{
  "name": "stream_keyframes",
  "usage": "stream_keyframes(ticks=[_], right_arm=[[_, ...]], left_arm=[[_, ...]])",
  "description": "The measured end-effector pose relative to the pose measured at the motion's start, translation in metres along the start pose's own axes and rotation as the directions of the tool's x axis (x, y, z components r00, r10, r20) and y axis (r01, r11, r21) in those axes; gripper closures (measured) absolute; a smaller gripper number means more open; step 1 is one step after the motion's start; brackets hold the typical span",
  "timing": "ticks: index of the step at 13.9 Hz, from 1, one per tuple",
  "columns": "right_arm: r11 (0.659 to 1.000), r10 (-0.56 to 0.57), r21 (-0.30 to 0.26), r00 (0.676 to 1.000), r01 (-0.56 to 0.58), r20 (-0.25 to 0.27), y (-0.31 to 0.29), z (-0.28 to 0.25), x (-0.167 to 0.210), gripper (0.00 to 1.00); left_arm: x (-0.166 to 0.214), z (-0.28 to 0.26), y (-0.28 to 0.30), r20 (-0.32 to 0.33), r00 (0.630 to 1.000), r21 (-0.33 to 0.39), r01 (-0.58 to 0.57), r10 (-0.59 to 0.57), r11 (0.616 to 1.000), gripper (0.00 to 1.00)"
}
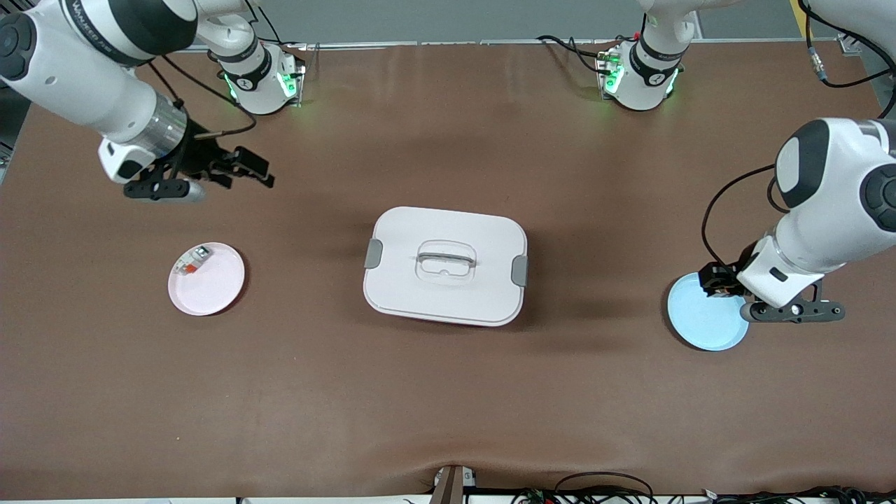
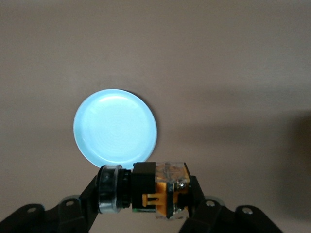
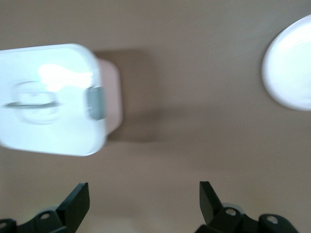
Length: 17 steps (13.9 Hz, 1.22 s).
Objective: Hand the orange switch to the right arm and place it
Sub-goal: 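Lift the switch with the left gripper while the right gripper approaches, then carry the switch over the white box toward the right gripper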
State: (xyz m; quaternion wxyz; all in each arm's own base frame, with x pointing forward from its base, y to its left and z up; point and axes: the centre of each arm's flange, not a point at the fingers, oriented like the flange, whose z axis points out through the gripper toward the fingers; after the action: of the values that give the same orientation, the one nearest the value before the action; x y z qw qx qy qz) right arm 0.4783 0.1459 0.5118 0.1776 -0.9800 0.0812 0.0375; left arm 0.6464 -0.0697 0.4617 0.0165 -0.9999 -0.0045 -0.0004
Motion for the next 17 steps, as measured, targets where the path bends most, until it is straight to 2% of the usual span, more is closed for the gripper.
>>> stream_keyframes(ticks=[2, 5, 9, 13, 17], right_arm=[[0.997, 0.027, 0.078, 1.0, -0.027, 0.003, -0.012, -0.003, -0.012, 0.0], [0.984, 0.037, 0.175, 0.998, -0.03, -0.042, -0.035, -0.008, -0.027, 0.0], [0.955, 0.066, 0.293, 0.996, -0.044, -0.065, -0.058, 0.006, -0.053, 0.0], [0.918, 0.103, 0.392, 0.99, -0.059, -0.092, -0.092, 0.014, -0.072, 0.0], [0.882, 0.191, 0.457, 0.974, -0.115, -0.124, -0.134, 0.028, -0.101, 0.0]], left_arm=[[-0.003, -0.018, 0.024, 0.015, 0.999, -0.065, 0.045, -0.045, 0.997, 0.28], [-0.014, -0.034, 0.07, 0.05, 0.991, -0.108, 0.127, -0.123, 0.986, 0.28], [-0.036, -0.055, 0.139, 0.115, 0.959, -0.185, 0.275, -0.257, 0.943, 0.28], [-0.06, -0.064, 0.207, 0.194, 0.91, -0.21, 0.403, -0.366, 0.891, 0.28], [-0.079, -0.066, 0.277, 0.309, 0.822, -0.221, 0.552, -0.479, 0.804, 0.28]])
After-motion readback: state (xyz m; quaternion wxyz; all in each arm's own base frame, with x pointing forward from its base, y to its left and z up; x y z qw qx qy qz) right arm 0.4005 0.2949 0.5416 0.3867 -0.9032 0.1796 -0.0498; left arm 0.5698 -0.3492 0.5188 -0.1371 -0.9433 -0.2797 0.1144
